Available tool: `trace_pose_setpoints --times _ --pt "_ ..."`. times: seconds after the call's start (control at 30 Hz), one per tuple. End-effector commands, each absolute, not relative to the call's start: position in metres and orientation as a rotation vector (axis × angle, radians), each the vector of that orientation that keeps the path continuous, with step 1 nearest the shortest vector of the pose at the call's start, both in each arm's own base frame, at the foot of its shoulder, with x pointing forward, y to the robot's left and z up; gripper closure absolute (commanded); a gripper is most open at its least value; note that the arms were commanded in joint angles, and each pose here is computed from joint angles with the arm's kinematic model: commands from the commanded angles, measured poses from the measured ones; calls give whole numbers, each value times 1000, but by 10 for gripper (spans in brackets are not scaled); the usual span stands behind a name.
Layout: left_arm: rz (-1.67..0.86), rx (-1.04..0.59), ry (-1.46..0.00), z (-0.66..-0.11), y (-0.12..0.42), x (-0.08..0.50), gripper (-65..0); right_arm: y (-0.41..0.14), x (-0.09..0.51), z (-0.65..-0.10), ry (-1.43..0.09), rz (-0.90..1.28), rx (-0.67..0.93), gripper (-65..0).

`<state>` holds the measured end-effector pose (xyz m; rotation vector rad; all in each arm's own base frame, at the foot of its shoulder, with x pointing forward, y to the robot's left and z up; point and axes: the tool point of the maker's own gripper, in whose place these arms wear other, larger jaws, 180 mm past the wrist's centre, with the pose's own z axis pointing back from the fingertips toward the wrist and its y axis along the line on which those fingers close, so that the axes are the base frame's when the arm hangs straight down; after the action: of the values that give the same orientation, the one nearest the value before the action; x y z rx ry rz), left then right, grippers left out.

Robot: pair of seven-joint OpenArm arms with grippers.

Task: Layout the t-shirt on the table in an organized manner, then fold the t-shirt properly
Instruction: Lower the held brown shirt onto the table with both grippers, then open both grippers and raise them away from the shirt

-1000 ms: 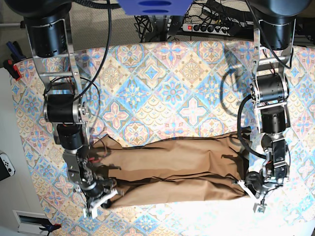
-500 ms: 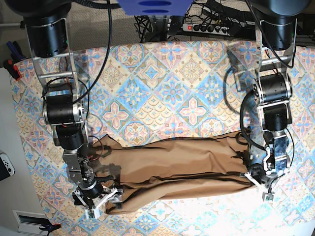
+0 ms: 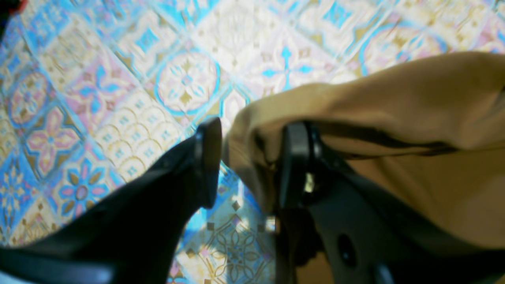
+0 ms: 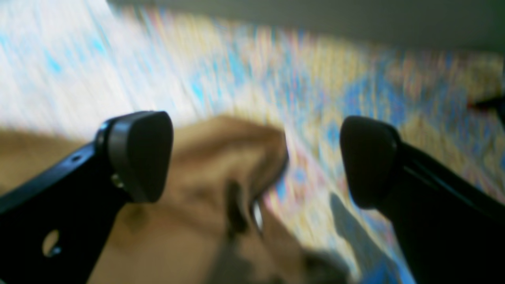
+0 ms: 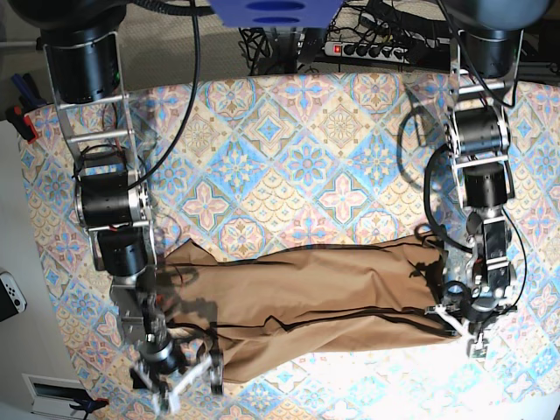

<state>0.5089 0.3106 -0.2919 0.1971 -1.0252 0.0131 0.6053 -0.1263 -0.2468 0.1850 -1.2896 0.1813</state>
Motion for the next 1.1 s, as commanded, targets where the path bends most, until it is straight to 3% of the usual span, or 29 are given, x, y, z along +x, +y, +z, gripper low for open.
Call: trace_pose_setpoints --times 0.0,0.23,0.47,0.67,0.8,1.07 --pt "47 220 -1147 -249 323 518 -226 -128 621 -195 -1396 144 213 -650" --pt "72 276 -1377 -182 326 482 -226 -142 606 -73 -1516 131 211 -650" --pt "52 236 -1410 -123 302 458 -226 -149 552 7 -1612 195 105 -650" --pt "61 189 -1472 -77 292 443 -226 -152 542 39 -1627 203 72 -650" --pt "45 197 -1509 -48 283 434 -226 -178 541 46 -1624 188 -37 -650" --pt "50 206 -1502 -42 284 433 -226 -187 539 62 -1644 180 -117 -650"
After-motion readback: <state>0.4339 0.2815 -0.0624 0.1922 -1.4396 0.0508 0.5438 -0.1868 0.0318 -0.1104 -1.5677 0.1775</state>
